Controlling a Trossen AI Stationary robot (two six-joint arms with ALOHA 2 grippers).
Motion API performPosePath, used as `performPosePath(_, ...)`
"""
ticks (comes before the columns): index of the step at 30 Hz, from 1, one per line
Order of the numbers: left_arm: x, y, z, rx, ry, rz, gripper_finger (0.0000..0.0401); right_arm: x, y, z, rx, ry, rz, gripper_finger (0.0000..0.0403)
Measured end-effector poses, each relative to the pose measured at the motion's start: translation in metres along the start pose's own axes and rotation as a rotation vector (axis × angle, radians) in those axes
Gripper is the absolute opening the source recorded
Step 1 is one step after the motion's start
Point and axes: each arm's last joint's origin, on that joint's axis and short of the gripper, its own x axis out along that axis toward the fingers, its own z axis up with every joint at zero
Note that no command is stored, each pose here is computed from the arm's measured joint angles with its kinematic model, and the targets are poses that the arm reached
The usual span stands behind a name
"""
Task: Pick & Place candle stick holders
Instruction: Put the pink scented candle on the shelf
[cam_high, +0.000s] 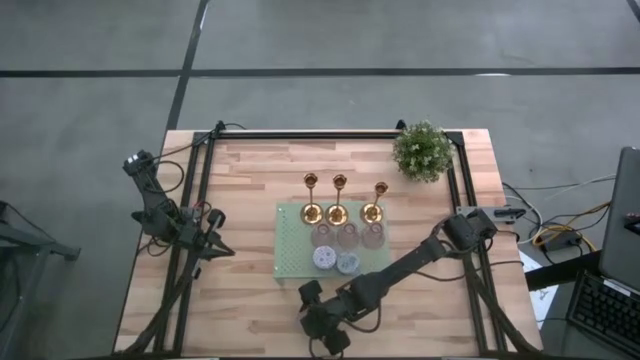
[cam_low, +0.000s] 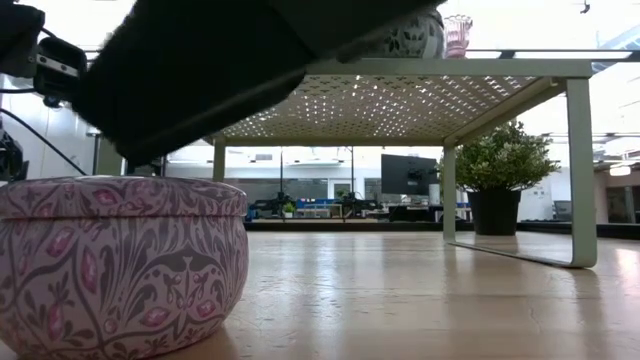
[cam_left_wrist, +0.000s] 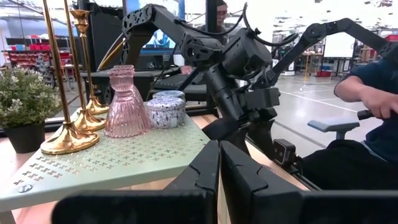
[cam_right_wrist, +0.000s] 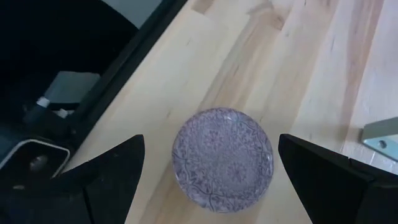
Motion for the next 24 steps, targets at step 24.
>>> performPosePath(24, 0.0, 0.0, 0.0, 0.0, 0.0, 0.0, 0.0019, -0.008, 0.023, 0.01, -0.241, -0.001, 0.03, 0.0363)
